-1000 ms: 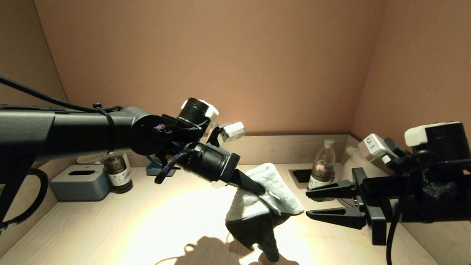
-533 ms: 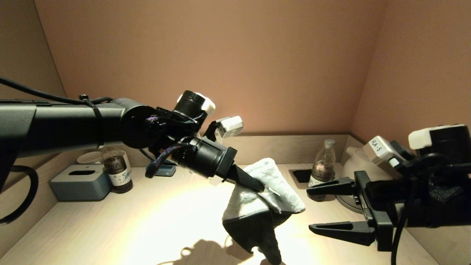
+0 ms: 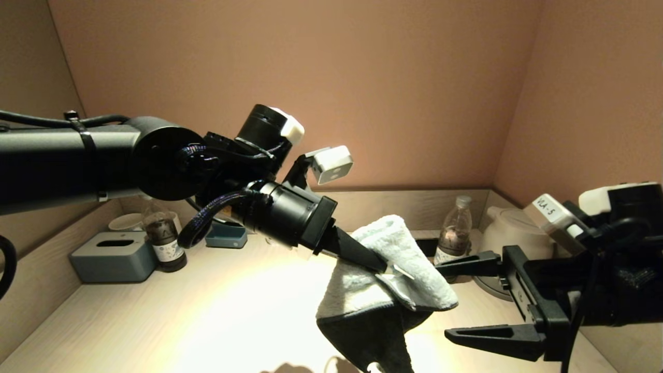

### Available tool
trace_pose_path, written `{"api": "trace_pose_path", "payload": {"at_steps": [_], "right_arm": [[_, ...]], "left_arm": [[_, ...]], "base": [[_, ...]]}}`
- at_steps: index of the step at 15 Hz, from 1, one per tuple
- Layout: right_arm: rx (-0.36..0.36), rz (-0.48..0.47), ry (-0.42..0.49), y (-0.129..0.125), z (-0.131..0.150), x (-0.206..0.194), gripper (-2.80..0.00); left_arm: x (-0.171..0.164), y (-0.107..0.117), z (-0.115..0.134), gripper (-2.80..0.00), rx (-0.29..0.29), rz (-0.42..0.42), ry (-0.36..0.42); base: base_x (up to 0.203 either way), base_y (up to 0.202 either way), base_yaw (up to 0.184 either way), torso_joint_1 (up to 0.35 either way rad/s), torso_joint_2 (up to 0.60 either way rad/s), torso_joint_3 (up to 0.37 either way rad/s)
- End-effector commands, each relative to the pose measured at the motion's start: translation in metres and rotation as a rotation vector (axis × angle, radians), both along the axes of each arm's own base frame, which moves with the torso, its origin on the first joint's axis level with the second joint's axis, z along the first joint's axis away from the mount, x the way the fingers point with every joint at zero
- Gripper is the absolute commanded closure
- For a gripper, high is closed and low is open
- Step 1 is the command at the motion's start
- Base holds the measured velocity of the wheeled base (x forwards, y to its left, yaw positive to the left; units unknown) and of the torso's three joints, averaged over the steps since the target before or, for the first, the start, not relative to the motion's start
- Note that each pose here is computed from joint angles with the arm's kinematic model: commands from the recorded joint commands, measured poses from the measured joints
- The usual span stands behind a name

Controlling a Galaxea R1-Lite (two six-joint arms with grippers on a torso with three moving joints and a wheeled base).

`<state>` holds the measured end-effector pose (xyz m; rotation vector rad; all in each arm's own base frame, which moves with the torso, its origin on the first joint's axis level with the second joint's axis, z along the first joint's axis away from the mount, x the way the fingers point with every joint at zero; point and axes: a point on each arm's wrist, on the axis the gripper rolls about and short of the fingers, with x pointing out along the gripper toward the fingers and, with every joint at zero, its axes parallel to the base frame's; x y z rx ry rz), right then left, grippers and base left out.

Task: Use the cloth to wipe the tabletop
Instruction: Hand it to the other hand

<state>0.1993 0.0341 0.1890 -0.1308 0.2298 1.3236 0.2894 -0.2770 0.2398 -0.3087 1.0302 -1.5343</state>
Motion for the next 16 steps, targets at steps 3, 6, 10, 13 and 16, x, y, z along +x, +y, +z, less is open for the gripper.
{"api": "trace_pose_path", "payload": {"at_steps": [3, 6, 10, 13, 16], "right_arm": [[0.004, 0.007, 0.015, 0.001, -0.003, 0.011, -2.8], [0.004, 0.008, 0.025, 0.001, -0.005, 0.017, -2.8], [0.034, 0.041, 0.022, 0.001, -0.003, 0.018, -2.8], [0.036, 0.046, 0.016, 0.002, -0.002, 0.015, -2.8], [0.036, 0.05, 0.008, 0.002, -0.001, 0.013, -2.8]], "left_arm": [[-0.004, -0.002, 0.002, 0.0, -0.004, -0.012, 0.001], [-0.001, -0.003, -0.003, 0.0, 0.004, -0.011, 0.01], [-0.002, -0.003, -0.002, 0.0, 0.0, -0.019, 0.016], [-0.003, -0.003, -0.002, 0.0, -0.017, -0.05, 0.039], [-0.003, -0.004, -0.003, 0.0, -0.027, -0.067, 0.051]], "base": [[0.0, 0.0, 0.0, 0.0, 0.0, 0.0], [0.0, 0.0, 0.0, 0.0, 0.0, 0.0], [0.0, 0.0, 0.0, 0.0, 0.0, 0.0], [0.0, 0.0, 0.0, 0.0, 0.0, 0.0], [0.0, 0.0, 0.0, 0.0, 0.0, 0.0]]}}
